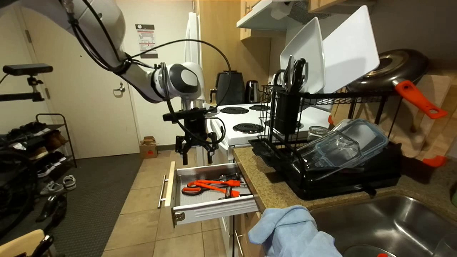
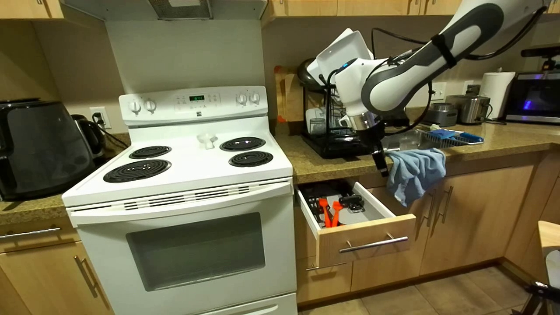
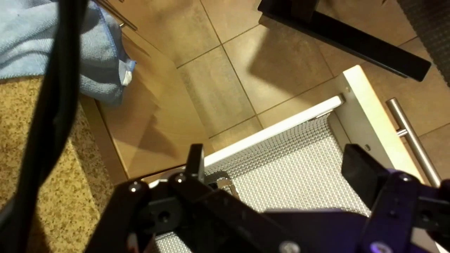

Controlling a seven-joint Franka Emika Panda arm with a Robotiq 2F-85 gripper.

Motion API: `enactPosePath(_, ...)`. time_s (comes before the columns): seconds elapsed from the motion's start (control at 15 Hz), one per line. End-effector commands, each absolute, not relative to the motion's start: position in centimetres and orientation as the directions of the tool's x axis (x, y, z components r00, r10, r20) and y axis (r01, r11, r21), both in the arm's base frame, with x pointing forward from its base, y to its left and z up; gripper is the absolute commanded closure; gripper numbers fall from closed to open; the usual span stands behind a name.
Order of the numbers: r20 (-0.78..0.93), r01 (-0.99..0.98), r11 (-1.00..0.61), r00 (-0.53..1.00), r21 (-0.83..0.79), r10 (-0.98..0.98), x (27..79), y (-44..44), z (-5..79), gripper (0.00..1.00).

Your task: Open the top drawer of the kitchen unit

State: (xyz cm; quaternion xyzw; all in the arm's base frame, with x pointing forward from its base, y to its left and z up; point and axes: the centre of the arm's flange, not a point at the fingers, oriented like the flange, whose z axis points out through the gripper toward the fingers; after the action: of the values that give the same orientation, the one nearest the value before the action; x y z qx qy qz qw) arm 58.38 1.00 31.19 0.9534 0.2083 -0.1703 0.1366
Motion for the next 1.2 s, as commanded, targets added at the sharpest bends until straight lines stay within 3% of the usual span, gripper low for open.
enactPosePath(0.0, -0.403, 0.45, -0.883, 0.839, 0.135, 0.366, 55.9, 0.6, 32.5, 0.0)
enactPosePath(0.73, -0.431, 0.482, -0.866, 0.815, 0.136, 0.386, 56.1, 0.9, 32.0, 0.0)
enactPosePath(1.13, -0.445, 0.426, -0.903, 0.82, 0.057, 0.359, 53.6, 2.1, 33.0, 0.0)
